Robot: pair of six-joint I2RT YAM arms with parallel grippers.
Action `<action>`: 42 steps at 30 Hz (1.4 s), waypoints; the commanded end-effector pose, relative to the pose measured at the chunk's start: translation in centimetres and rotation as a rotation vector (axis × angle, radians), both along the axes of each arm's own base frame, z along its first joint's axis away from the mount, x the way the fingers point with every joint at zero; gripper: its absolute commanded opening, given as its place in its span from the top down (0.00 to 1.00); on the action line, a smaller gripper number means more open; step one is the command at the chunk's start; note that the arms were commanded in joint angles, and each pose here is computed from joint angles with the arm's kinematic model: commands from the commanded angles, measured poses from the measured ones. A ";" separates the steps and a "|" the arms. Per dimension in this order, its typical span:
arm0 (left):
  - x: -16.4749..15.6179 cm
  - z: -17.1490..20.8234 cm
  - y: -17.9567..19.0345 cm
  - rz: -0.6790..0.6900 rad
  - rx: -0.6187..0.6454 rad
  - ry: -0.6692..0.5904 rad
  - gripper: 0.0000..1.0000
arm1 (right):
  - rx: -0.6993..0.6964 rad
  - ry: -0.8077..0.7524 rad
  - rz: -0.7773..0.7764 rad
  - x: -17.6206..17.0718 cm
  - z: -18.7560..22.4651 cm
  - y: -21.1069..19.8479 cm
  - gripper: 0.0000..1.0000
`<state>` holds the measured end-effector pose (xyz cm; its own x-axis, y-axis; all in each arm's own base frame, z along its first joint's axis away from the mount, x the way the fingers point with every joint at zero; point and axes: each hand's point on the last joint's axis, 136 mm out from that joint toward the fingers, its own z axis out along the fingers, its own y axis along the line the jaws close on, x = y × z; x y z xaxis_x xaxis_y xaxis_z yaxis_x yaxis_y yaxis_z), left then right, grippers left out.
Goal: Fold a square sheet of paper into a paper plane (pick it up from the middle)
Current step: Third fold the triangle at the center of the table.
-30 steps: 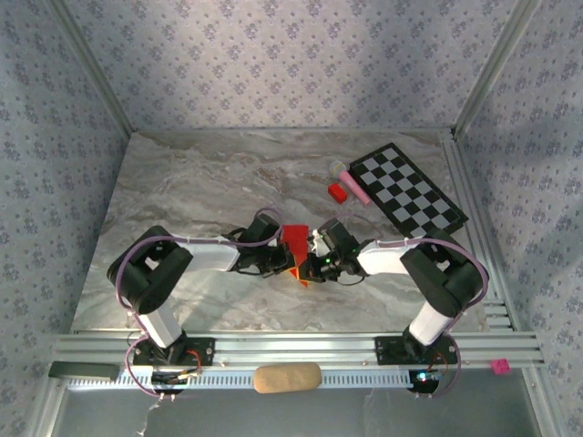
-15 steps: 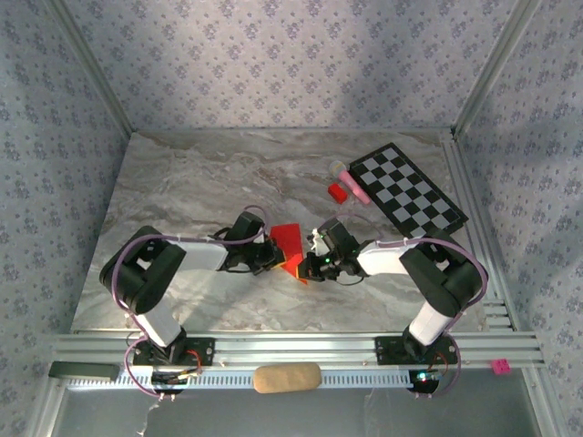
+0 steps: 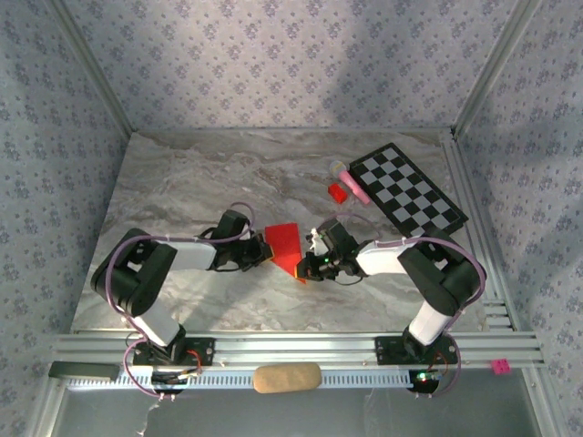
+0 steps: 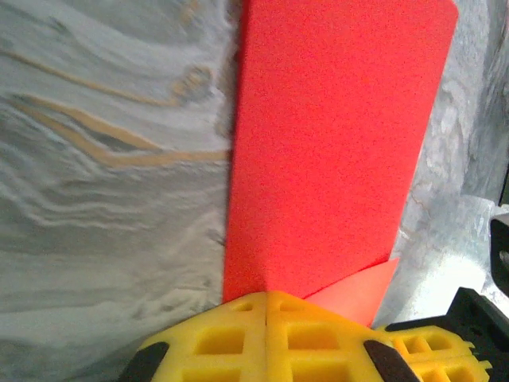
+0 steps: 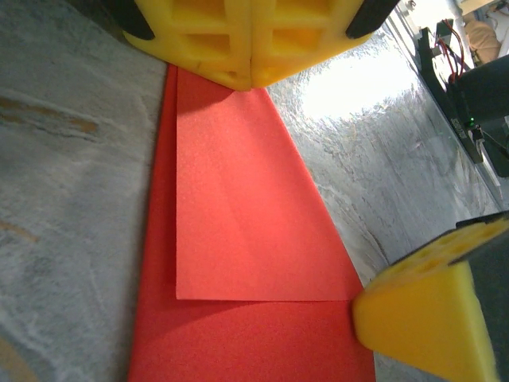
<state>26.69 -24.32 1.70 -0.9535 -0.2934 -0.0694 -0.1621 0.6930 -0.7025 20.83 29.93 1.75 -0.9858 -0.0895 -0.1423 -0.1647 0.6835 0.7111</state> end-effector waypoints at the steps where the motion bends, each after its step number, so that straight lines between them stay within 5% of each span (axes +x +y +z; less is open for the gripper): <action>1: -0.3 -2.8 4.1 0.076 0.151 0.037 0.95 | -0.185 0.157 -0.013 -3.5 -4.4 -3.4 1.00; 12: 1.3 3.2 3.0 0.084 0.070 -0.094 0.88 | -0.174 0.149 -0.020 -3.2 -3.9 -3.1 1.00; 18: 0.3 5.2 -0.6 -0.033 0.033 -0.145 0.85 | -0.174 0.138 -0.029 -2.8 -3.6 -3.0 1.00; 25: -0.6 2.7 -3.7 -0.115 0.008 -0.080 0.89 | -0.174 0.138 -0.031 -2.6 -3.6 -3.0 0.99; 31: -1.4 -1.6 -0.8 -0.044 0.150 0.009 0.95 | -0.133 0.100 -0.025 -2.0 -2.2 -2.3 0.99; 42: -2.3 -3.3 0.1 -0.073 0.198 0.027 0.99 | -0.024 -0.037 0.060 0.6 3.2 2.0 0.98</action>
